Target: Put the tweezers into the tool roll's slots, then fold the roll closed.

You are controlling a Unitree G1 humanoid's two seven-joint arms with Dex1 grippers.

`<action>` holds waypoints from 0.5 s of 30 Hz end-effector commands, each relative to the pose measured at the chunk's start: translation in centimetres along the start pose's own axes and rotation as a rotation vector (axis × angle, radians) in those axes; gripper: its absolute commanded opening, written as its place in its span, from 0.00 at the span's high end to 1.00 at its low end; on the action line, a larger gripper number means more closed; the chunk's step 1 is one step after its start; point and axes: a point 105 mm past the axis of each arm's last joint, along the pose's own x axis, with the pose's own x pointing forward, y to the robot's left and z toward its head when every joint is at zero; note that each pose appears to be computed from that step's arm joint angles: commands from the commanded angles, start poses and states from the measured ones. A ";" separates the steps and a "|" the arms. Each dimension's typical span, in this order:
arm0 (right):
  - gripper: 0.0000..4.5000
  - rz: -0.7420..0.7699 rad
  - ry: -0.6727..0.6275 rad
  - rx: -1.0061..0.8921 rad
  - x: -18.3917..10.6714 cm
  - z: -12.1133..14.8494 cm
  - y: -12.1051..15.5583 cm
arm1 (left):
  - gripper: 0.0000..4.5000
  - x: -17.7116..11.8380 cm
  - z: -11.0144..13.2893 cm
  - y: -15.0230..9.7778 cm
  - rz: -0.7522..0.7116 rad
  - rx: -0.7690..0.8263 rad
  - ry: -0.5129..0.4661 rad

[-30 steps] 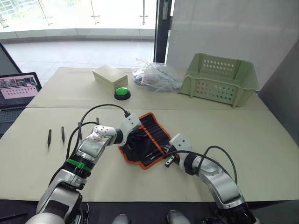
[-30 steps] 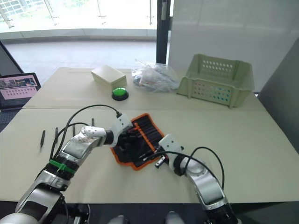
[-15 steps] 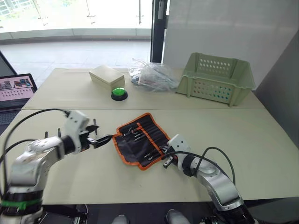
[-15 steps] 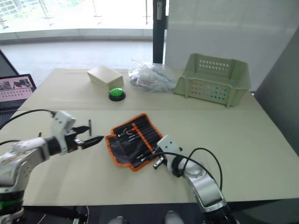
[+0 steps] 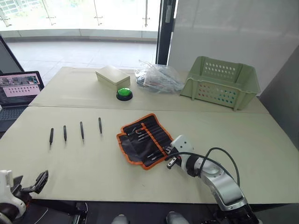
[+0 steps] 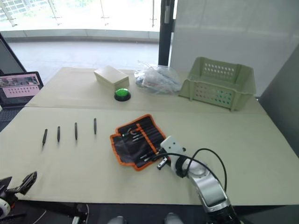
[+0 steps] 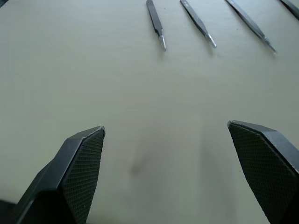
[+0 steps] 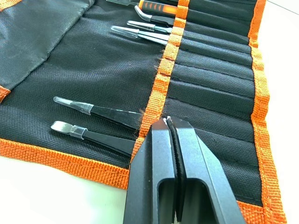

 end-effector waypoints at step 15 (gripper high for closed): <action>1.00 0.028 0.082 0.047 0.2 -2.1 0.2 | 0.01 5.3 1.0 0.8 0.050 0.006 -0.045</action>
